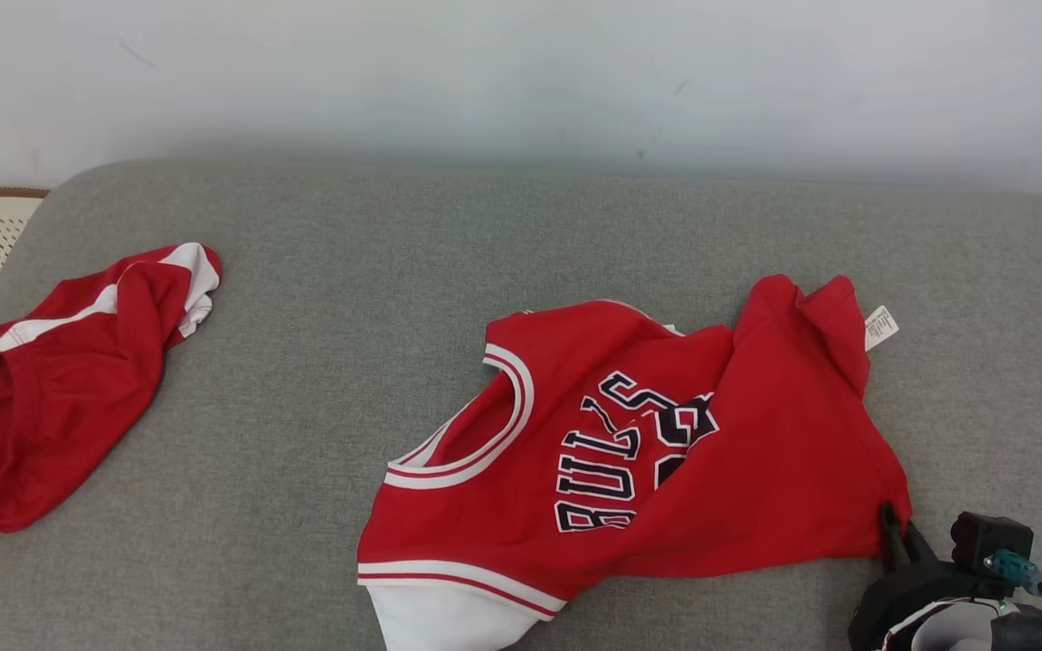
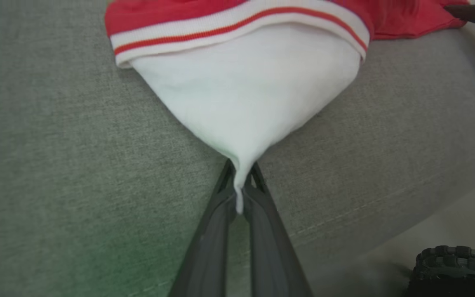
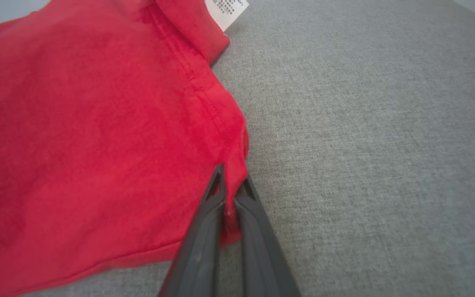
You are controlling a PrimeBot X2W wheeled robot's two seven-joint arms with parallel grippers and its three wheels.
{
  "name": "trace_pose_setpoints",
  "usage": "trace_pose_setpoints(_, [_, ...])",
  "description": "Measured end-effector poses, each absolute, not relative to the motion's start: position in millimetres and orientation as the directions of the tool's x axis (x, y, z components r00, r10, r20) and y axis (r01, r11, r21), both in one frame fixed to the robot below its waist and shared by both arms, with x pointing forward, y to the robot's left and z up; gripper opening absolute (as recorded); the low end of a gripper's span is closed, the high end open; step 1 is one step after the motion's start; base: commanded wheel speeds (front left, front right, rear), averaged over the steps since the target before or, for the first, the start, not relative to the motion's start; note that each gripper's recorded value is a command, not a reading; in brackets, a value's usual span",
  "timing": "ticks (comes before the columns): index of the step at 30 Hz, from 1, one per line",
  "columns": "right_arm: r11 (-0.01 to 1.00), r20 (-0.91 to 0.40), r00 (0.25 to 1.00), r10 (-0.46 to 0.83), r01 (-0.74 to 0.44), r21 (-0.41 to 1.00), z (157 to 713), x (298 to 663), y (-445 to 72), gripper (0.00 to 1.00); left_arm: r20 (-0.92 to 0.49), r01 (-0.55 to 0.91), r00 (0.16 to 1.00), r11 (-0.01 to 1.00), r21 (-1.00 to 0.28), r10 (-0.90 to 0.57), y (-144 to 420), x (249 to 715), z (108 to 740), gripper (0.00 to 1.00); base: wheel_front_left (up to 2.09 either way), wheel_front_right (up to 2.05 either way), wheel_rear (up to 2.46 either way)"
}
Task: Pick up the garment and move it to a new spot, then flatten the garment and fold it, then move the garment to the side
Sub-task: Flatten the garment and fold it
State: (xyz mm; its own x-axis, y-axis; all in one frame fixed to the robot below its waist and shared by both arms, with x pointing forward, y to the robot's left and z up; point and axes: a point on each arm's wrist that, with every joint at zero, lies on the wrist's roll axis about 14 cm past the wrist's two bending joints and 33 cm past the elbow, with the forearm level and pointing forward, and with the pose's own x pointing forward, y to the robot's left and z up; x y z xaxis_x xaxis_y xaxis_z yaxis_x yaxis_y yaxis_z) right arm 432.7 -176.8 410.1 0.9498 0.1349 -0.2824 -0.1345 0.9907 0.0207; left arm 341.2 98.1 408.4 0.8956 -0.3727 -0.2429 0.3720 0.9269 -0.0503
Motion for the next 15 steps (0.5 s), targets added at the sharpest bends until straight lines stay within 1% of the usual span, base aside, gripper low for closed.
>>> trace_pose_setpoints(3, [0.991, -0.267, 0.954, 0.137, -0.135, 0.027, 414, 431, -176, 0.00, -0.216, 0.361, 0.907, 0.931, -0.050, -0.363, 99, 339, 416, 0.00, 0.00, 0.00, 0.00])
trace_pose_setpoints(7, [0.989, -0.229, 0.962, 0.146, -0.134, 0.069, 423, 425, -170, 0.00, -0.167, 0.334, 0.925, 0.940, -0.068, -0.341, 103, 334, 430, 0.00, 0.00, 0.00, 0.00])
trace_pose_setpoints(10, [0.983, -0.182, 0.969, 0.166, -0.148, 0.108, 434, 420, -162, 0.00, -0.111, 0.296, 0.943, 0.944, -0.144, -0.313, 106, 329, 445, 0.00, 0.00, 0.00, 0.00])
trace_pose_setpoints(12, [0.976, -0.149, 0.972, 0.184, -0.163, 0.144, 442, 416, -155, 0.00, -0.070, 0.309, 0.944, 0.941, -0.138, -0.321, 107, 328, 458, 0.00, 0.00, 0.00, 0.00])
trace_pose_setpoints(15, [0.970, -0.098, 0.973, 0.210, -0.194, 0.148, 459, 416, -152, 0.00, -0.008, 0.322, 0.946, 0.941, -0.100, -0.325, 114, 335, 479, 0.00, 0.00, 0.00, 0.00])
